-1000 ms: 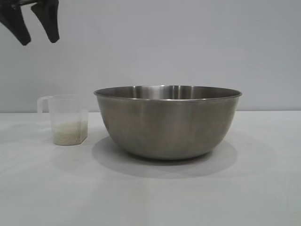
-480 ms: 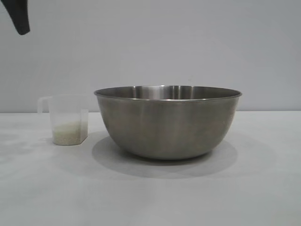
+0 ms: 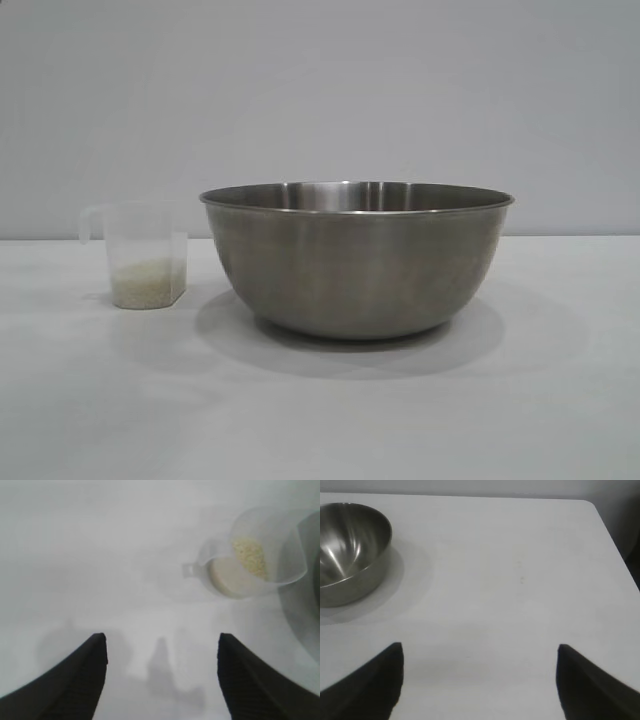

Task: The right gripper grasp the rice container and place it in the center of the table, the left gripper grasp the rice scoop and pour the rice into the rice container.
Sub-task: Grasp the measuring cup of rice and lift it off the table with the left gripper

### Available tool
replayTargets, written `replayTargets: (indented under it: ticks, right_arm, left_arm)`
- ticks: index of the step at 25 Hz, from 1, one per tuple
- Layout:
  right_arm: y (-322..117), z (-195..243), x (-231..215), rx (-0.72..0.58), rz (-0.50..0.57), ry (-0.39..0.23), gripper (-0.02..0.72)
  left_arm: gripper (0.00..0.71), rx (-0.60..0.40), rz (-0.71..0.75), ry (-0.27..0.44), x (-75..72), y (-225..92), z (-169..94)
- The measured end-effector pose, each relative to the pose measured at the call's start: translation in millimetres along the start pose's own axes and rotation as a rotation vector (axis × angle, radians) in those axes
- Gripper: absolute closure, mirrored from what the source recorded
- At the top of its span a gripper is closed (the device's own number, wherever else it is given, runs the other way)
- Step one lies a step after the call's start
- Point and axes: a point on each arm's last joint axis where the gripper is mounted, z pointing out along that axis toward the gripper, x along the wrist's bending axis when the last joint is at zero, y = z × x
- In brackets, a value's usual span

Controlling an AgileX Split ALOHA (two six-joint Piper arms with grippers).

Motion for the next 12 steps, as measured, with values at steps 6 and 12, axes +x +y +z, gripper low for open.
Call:
replayTargets:
  ticks: [6,12]
  right_arm:
    - [0,0,0,0.0,0.0,0.0,0.153]
    - [0,0,0,0.0,0.0,0.0,0.153]
  left_arm:
    - [0.294,-0.166,-0.006,-0.006,4.2,-26,-11]
    - [0.294,-0.317,-0.006,-0.006,11.0,-50,-31]
